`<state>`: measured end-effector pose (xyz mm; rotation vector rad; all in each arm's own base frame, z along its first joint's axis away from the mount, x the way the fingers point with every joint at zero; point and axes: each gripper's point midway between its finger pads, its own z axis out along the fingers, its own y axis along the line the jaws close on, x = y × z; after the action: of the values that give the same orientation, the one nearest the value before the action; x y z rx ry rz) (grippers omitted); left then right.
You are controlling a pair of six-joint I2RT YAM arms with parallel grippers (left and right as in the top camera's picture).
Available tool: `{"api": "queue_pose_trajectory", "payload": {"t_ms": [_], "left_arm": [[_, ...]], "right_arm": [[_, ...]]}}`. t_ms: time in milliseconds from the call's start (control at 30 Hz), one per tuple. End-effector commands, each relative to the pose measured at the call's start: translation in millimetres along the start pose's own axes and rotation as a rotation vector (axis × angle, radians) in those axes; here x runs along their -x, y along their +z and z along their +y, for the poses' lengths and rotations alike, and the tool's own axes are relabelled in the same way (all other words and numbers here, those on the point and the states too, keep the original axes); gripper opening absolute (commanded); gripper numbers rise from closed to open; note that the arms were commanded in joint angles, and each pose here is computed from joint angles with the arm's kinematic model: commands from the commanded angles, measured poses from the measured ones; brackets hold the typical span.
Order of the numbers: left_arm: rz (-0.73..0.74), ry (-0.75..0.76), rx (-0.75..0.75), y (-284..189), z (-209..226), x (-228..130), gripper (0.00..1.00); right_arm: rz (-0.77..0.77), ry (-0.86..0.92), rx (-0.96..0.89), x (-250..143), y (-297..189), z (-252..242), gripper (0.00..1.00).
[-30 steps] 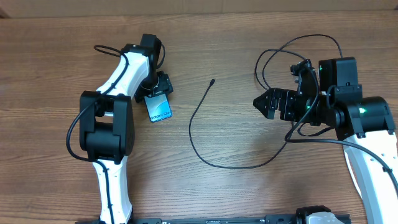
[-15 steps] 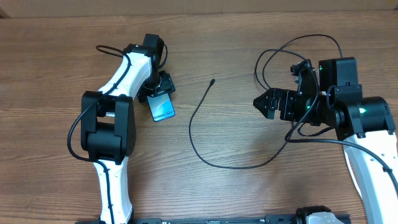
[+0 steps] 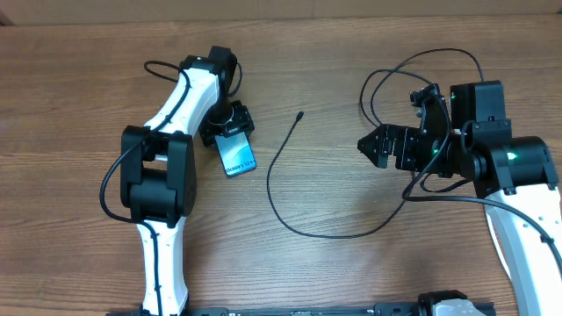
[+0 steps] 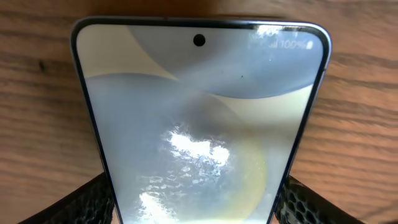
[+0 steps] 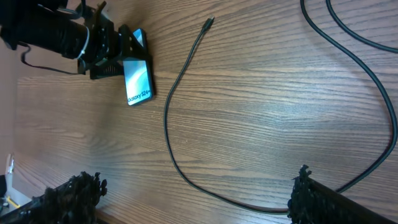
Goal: Plug charger to phone and switch on socket
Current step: 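Lift the phone with the left gripper and carry it toward the center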
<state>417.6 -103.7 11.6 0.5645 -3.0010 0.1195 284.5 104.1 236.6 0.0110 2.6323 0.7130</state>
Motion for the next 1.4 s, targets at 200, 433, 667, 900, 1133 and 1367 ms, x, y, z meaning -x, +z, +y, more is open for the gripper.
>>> {"api": "queue_pose_trajectory", "payload": {"t_ms": [200,433,667,900,1133,1367], "left_arm": [[-0.057,0.006,-0.068,-39,-22,16,0.72],[-0.072,0.010,-0.105,-67,-32,18,0.72],[0.020,0.021,-0.262,-77,-58,2,0.71],[0.070,0.019,-0.328,-80,-68,-7,0.70],[0.112,-0.060,-0.339,-82,-70,-12,0.69],[0.193,-0.220,-0.323,-83,-67,-24,0.66]], "right_arm": [[-0.031,-0.012,-0.005,8,-7,2,1.00],[-0.022,-0.007,-0.007,9,-3,1,1.00],[-0.005,0.002,-0.010,9,2,-2,1.00],[0.007,0.012,-0.012,9,6,-4,1.00],[0.016,0.035,-0.015,9,9,-5,1.00],[0.014,0.034,-0.014,10,9,-5,1.00]]}}
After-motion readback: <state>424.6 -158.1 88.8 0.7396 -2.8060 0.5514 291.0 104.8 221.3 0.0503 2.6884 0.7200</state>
